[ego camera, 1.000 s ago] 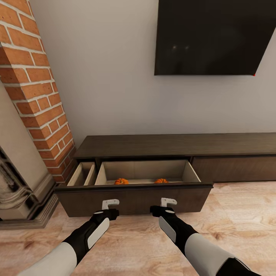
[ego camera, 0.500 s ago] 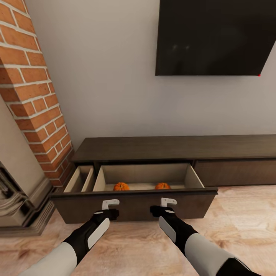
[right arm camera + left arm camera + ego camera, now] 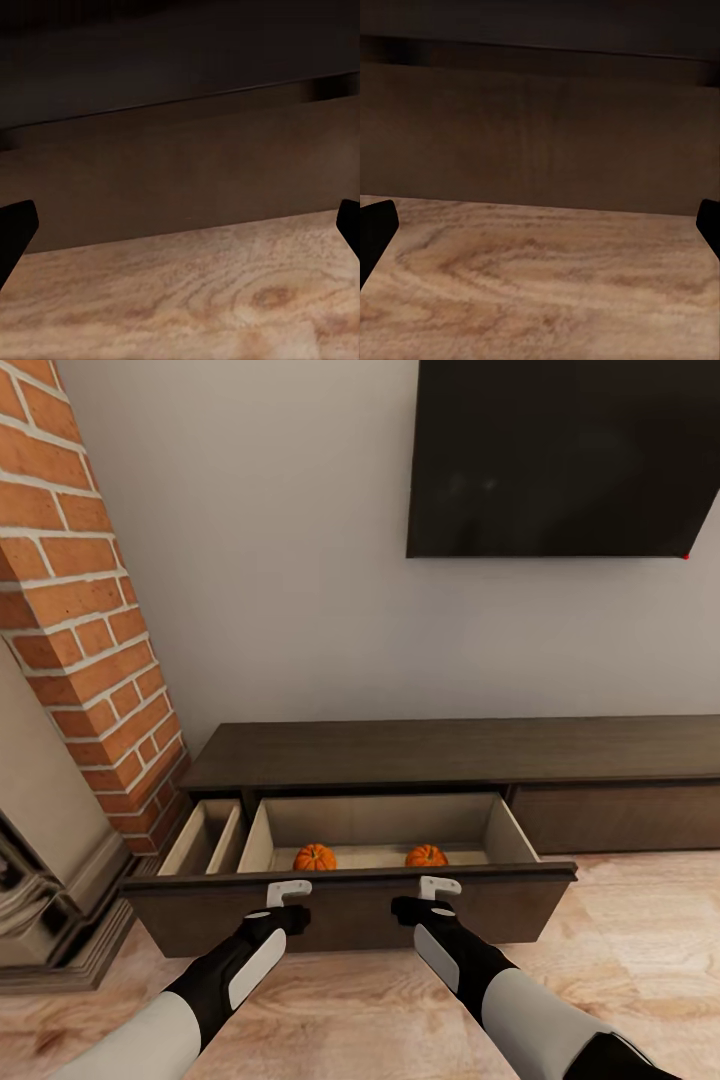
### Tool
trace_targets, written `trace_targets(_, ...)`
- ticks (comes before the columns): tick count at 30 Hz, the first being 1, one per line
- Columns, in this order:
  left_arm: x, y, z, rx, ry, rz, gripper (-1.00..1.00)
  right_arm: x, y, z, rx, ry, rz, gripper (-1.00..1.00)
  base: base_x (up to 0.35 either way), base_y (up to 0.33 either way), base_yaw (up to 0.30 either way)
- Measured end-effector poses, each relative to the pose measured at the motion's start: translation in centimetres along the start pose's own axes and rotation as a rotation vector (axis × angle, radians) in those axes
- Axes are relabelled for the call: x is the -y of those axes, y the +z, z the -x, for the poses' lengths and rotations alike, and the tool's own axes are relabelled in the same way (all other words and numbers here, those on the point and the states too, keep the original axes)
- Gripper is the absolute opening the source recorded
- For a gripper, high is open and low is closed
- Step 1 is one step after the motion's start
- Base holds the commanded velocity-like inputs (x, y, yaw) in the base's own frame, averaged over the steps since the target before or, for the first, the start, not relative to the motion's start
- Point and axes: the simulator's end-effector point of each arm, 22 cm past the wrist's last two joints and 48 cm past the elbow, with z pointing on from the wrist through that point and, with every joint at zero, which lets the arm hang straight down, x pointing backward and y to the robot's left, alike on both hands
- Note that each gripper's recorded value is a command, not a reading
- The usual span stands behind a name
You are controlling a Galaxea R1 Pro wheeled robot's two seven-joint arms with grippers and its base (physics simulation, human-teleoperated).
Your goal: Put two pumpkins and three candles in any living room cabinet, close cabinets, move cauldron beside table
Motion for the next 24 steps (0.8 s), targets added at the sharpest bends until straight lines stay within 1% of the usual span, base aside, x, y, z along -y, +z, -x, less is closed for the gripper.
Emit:
trace_targets(11, -0.01, -0.01, 0.02, 0.001, 0.000, 0.000, 1.00, -0.02, -0.01, 0.01, 0.000, 0.000, 0.001, 1.00, 0.028, 0.000, 0.000)
trace_targets(14, 0.00, -0.02, 0.02, 0.000, 0.000, 0.000, 1.00, -0.03, -0.02, 0.01, 0.000, 0.000, 0.001, 1.00, 0.209, 0.000, 0.000)
trace_targets(15, 0.00, -0.03, 0.02, 0.000, 0.000, 0.000, 1.00, -0.03, -0.03, -0.15, -0.005, 0.008, 0.001, 1.00, 0.256, 0.000, 0.000)
trace_targets(24, 0.01, -0.03, 0.02, 0.000, 0.000, 0.000, 1.00, -0.08, -0.03, -0.08, -0.003, 0.006, 0.003, 1.00, 0.278, 0.000, 0.000)
